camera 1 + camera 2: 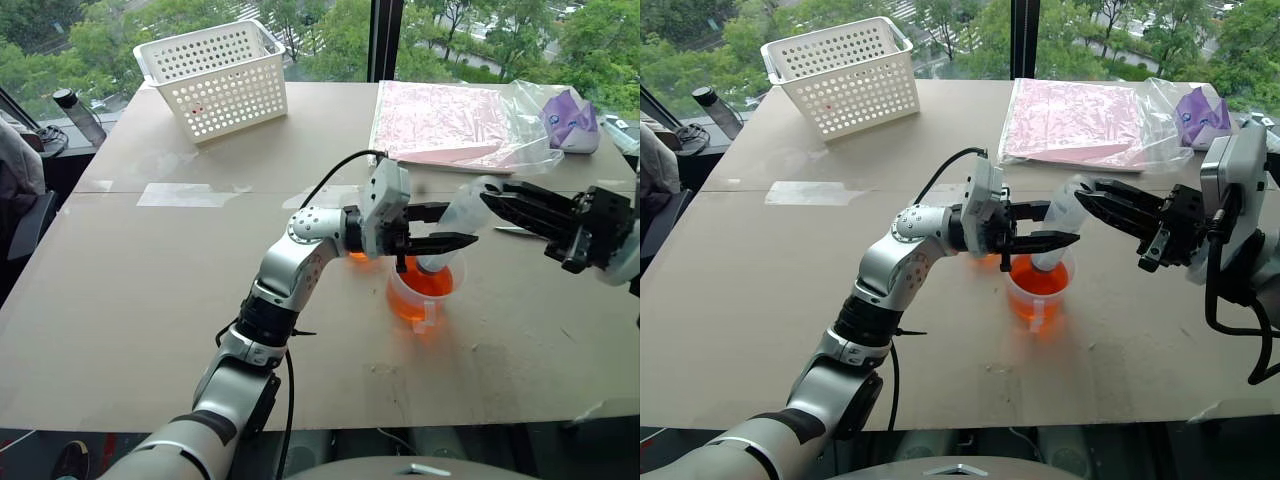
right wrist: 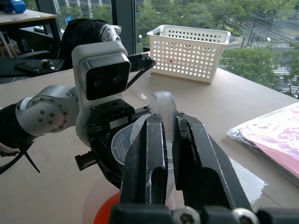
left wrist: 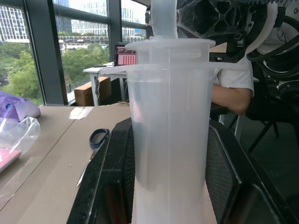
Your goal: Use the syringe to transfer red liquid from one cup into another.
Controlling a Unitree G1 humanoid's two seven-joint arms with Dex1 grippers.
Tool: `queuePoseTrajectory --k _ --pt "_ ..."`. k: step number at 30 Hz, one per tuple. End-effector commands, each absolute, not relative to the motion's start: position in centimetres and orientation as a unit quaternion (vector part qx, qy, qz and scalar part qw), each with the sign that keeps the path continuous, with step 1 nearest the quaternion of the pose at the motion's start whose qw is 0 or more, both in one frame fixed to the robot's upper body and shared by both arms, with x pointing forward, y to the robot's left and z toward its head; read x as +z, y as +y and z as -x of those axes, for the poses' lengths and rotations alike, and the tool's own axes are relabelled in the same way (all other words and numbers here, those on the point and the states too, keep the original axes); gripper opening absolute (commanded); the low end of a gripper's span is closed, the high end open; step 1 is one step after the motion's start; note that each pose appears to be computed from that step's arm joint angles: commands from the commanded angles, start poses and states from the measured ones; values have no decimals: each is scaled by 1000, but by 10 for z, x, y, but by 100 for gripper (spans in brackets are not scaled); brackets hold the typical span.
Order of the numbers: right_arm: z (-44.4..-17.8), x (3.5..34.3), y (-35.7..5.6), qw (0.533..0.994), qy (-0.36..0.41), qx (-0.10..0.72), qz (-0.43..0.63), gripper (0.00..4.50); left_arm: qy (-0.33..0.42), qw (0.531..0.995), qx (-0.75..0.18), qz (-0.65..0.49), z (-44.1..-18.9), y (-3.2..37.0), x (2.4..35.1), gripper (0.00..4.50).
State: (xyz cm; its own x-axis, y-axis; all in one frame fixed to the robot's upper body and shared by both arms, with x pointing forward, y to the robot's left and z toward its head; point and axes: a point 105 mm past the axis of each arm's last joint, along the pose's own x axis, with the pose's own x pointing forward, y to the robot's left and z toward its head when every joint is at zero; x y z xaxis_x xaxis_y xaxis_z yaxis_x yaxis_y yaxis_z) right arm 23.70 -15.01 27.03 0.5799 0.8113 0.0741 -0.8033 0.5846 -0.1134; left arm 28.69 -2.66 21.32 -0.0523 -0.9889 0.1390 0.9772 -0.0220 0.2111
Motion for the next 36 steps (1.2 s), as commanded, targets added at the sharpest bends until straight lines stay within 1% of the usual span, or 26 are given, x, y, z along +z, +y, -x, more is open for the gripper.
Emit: queuePoseTrajectory --k 1,6,10,19,36 --pt "-244 284 -162 903 -86 419 23 2 -150 679 -718 -23 -282 -23 225 142" --pt "-246 298 -163 903 -110 415 2 2 -139 685 -715 -16 -286 -22 217 142" --pt "-246 302 -163 903 -117 414 -6 2 -133 685 -716 -20 -287 -22 211 142" --pt "-247 310 -169 905 -134 403 -33 2 -123 687 -716 -2 -286 -22 208 142" --pt "-246 310 -169 904 -134 402 -53 2 -123 683 -720 -3 -284 -22 208 142"
